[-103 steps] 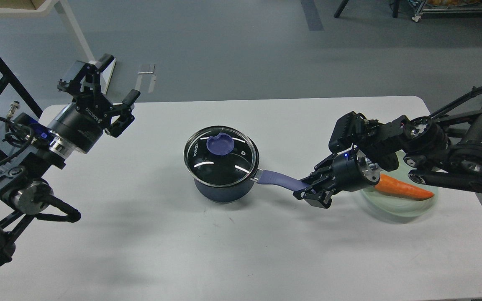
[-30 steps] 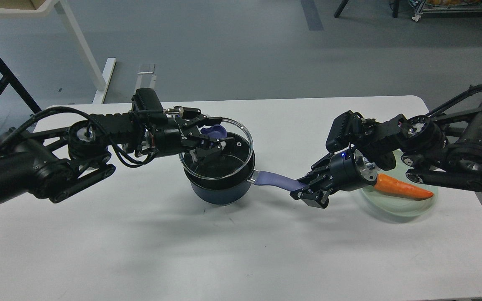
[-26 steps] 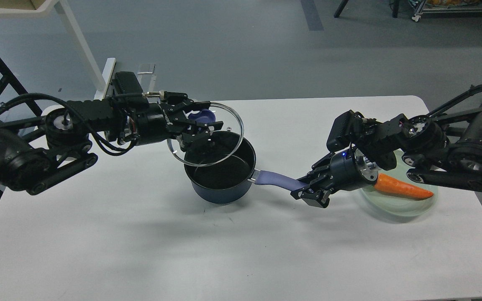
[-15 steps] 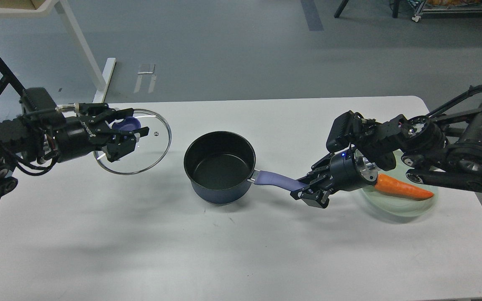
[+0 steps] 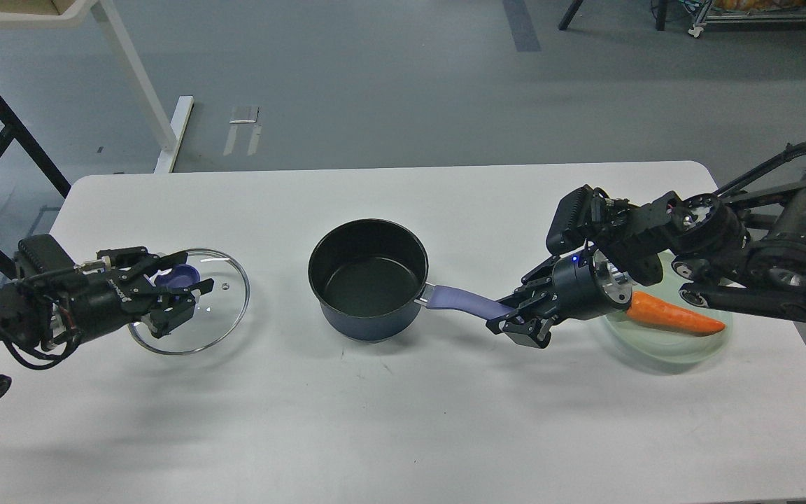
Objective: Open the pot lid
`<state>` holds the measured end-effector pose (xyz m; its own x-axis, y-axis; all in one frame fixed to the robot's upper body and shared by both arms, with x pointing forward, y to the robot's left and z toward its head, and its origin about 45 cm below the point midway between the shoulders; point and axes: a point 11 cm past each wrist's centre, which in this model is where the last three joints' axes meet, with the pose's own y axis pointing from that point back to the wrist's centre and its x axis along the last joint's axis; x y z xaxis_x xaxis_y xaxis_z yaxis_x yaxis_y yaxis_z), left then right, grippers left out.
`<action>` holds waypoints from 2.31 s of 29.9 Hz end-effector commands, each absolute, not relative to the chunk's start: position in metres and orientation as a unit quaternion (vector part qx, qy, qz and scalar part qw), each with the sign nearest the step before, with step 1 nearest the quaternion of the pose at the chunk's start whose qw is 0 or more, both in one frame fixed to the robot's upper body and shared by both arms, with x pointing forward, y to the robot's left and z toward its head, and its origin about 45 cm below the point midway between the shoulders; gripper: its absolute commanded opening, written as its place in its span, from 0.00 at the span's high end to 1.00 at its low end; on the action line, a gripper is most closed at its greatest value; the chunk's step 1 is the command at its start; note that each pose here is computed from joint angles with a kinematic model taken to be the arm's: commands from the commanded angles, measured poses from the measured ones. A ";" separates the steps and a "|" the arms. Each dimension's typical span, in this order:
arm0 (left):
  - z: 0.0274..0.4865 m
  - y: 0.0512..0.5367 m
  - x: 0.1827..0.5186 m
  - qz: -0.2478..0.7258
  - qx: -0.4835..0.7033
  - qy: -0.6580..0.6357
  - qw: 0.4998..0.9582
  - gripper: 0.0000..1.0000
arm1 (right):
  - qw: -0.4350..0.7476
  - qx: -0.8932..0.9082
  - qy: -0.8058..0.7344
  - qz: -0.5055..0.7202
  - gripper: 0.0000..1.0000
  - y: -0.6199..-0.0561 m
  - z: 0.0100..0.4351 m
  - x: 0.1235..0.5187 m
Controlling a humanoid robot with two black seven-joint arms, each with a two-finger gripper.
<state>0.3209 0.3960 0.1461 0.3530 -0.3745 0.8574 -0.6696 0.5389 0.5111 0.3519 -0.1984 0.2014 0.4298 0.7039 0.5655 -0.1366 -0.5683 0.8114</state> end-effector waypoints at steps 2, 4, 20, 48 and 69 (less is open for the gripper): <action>0.135 0.401 0.311 0.105 0.475 -0.546 0.682 0.57 | 0.422 0.733 0.193 0.497 0.68 -0.198 0.202 0.352; 0.132 0.402 0.309 0.103 0.477 -0.544 0.683 0.56 | 0.422 0.733 0.192 0.498 0.68 -0.198 0.202 0.352; 0.122 0.403 0.305 0.103 0.481 -0.538 0.685 0.20 | 0.420 0.732 0.190 0.502 0.68 -0.198 0.202 0.353; 0.234 0.398 0.374 0.355 0.388 -0.444 0.725 0.01 | 0.405 0.785 0.062 0.465 0.02 -0.209 0.255 0.372; 0.200 0.380 0.399 0.618 0.006 0.103 0.779 0.01 | -0.025 0.813 -0.576 -0.082 0.01 -0.334 0.249 0.395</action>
<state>0.4013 0.3928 0.2168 0.2026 0.9781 -0.0486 -0.9692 0.2074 0.1325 0.4050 -0.3227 0.2792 0.4167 -0.9089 0.0149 -0.9084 -0.4157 0.0445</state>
